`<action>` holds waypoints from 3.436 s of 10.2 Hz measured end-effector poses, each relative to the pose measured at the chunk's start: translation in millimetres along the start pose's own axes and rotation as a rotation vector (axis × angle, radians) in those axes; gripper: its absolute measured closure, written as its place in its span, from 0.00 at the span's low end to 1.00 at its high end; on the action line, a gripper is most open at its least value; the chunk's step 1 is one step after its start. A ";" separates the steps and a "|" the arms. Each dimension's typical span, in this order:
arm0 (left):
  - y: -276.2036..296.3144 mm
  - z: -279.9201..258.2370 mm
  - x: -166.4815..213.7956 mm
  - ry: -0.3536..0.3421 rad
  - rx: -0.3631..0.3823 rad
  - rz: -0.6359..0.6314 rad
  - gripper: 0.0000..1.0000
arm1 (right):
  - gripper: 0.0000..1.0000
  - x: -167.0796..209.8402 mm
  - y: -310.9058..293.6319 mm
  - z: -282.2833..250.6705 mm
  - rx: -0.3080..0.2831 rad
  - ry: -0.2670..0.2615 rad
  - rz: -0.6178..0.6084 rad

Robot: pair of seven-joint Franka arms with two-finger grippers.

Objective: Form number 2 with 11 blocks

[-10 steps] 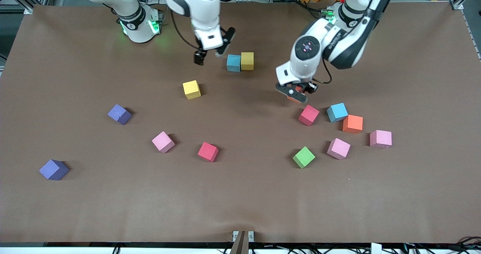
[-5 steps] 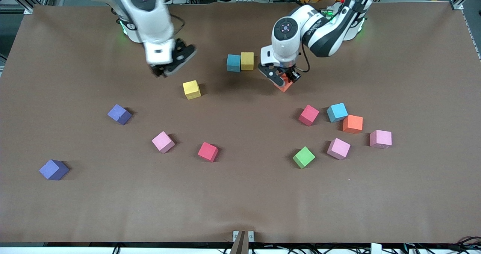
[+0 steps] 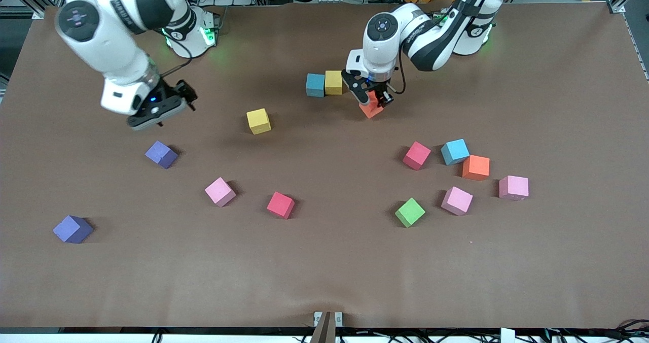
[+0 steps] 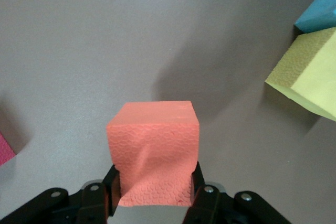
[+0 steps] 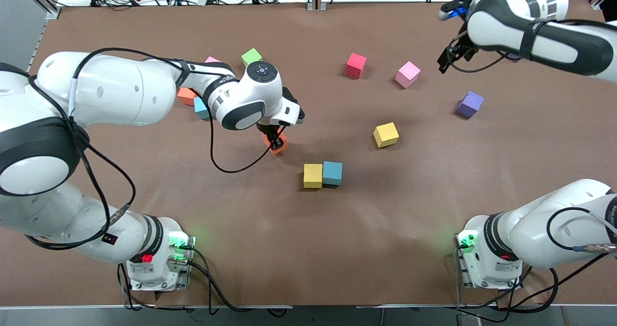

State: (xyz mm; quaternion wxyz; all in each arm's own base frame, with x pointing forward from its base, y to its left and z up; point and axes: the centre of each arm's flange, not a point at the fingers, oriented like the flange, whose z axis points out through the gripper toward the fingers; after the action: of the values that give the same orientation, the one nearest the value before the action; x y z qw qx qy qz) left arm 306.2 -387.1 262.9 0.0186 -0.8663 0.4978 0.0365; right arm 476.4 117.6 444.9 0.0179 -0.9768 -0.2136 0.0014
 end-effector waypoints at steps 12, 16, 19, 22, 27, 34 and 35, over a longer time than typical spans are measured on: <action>50.1 3.0 6.0 0.030 0.007 0.357 0.46 | 0.00 119.2 28.1 74.3 -0.065 -0.032 0.022; 52.2 4.9 5.6 0.027 0.006 0.446 0.46 | 0.00 126.3 20.3 104.6 -0.068 -0.062 -0.088; 71.7 13.1 4.0 0.012 -0.006 0.485 0.46 | 0.00 127.7 14.8 122.4 0.002 -0.072 -0.136; 84.0 20.8 2.4 -0.002 -0.017 0.510 0.46 | 0.00 127.3 17.6 143.0 0.057 -0.082 -0.189; 97.8 32.3 0.3 -0.022 -0.033 0.536 0.46 | 0.00 135.5 20.7 161.6 0.030 -0.045 -0.187; 107.3 39.2 -0.8 -0.031 -0.043 0.554 0.46 | 0.00 139.1 23.9 174.7 0.017 -0.041 -0.158; 107.4 39.3 -0.8 -0.031 -0.043 0.554 0.46 | 0.00 140.7 24.2 176.6 0.015 -0.042 -0.159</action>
State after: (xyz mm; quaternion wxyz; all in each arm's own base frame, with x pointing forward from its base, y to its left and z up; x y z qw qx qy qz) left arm 211.3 -437.7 224.2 -0.0028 -0.6966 0.7146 0.0640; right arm 612.5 160.4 268.2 0.0208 -0.9564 -0.2906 0.0219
